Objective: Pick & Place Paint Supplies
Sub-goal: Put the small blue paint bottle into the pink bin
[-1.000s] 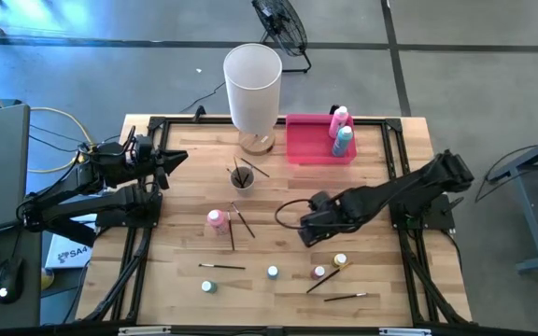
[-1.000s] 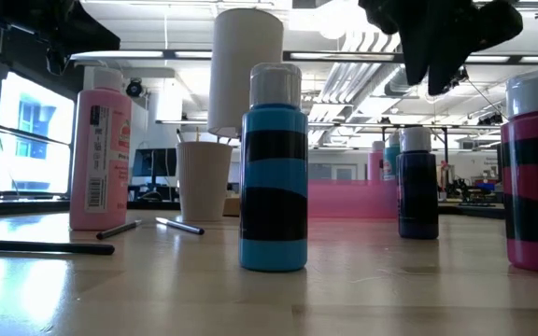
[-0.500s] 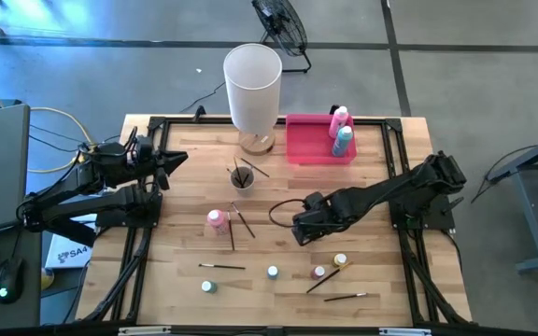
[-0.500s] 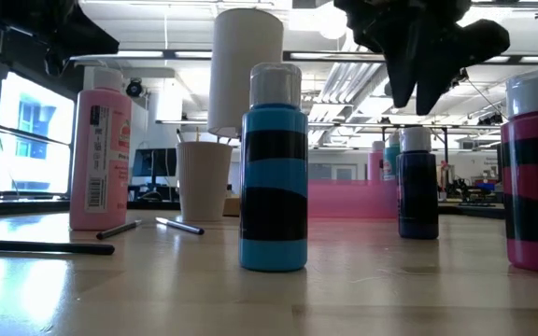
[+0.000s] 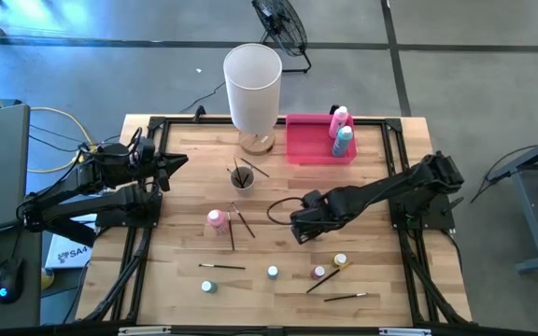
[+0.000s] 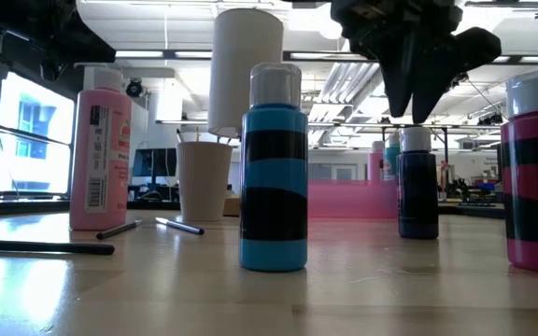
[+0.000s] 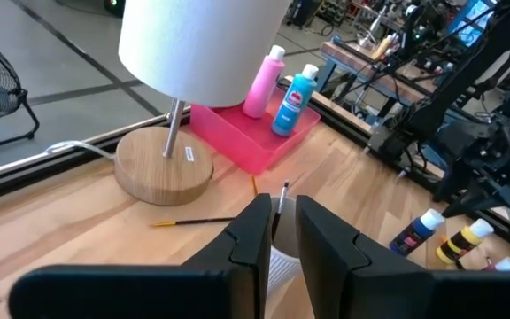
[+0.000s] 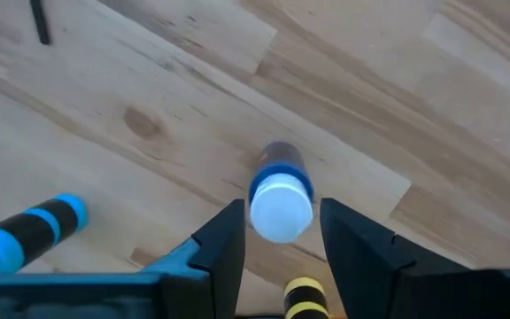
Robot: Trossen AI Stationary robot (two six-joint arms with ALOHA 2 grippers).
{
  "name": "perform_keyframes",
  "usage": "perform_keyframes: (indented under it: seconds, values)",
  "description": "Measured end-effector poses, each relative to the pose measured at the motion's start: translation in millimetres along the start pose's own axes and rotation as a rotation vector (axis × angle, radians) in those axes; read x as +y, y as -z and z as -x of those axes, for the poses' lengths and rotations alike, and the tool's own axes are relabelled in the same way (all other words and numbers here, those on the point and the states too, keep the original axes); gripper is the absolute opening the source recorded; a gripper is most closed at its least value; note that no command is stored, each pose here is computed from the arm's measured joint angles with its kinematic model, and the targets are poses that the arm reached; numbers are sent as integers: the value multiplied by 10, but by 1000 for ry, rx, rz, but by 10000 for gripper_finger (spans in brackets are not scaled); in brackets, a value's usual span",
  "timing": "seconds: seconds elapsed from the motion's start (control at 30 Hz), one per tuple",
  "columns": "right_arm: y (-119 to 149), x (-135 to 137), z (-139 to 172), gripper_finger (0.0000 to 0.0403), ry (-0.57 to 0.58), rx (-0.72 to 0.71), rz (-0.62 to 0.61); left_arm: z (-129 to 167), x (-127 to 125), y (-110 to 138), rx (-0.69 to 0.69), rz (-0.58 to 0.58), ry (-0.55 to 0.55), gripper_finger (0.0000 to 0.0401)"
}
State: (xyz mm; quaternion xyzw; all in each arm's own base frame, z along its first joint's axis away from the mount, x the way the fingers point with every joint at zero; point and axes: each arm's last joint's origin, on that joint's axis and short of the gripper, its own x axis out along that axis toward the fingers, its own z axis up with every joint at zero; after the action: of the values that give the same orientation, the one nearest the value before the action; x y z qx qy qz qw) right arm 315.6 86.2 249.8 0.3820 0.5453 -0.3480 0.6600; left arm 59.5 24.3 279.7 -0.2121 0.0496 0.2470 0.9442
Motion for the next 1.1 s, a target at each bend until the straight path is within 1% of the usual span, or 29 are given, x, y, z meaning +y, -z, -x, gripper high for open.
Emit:
perform_keyframes:
  seconds: [0.13, 0.33, 0.5, 1.1]
  values:
    - [7, 28, -99, 141, 30, 21, 14, 0, 0, 0, 0, 0, 0, 54]
    - [12, 54, -172, 141, 41, 40, 34, 0, 1, 3, 3, 0, -2, 54]
    - [9, 73, -197, 141, 34, 35, 53, 0, 2, 3, 2, 0, -4, 54]
    - [-4, 86, -218, 140, 35, 15, 54, 0, 8, 16, 16, -2, -10, 54]
